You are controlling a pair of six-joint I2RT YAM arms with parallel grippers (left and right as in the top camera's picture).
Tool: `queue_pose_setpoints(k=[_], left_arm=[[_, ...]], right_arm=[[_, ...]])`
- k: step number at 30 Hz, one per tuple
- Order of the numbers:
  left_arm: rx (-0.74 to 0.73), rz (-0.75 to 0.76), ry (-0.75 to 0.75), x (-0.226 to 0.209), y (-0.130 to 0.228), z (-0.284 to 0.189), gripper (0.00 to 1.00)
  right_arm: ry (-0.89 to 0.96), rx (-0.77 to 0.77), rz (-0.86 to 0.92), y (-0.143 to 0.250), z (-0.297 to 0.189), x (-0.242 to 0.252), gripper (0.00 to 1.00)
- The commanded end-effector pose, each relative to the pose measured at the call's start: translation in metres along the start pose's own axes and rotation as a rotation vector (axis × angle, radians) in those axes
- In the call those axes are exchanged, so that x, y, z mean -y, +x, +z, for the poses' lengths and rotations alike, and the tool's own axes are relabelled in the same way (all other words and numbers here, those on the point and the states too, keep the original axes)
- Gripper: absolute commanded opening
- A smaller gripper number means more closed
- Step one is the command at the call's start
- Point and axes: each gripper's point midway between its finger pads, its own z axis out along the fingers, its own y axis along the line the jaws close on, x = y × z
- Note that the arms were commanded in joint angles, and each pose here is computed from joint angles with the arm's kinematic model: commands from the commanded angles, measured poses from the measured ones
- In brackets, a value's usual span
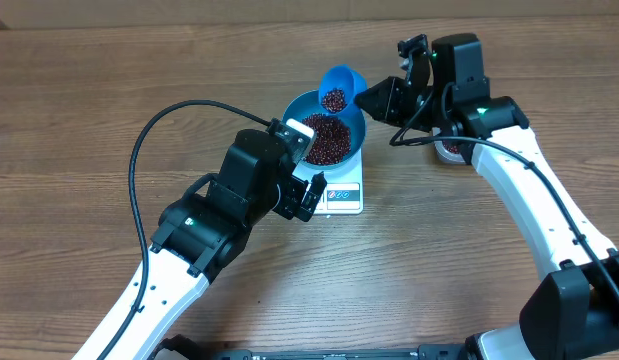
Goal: Scoop item into bowl and weigh 150g on scale
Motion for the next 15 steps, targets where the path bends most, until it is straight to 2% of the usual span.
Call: queue_pose_setpoints(k=[1, 6, 15], left_arm=[[0.032, -0.006, 0.003, 0.000, -0.012, -0.005, 0.99], [0.033, -0.006, 0.003, 0.000, -0.012, -0.005, 1.00], [0.033, -0.006, 0.003, 0.000, -0.012, -0.005, 1.00]], right_arm=[[-0.046, -0.017, -0.074, 0.004, 0.000, -0.011, 0.04], [-0.024, -0.055, -0.284, 0.019, 0.008, -0.014, 0.04], [0.278, -0.080, -0.547, 0.029, 0.017, 0.017, 0.04]])
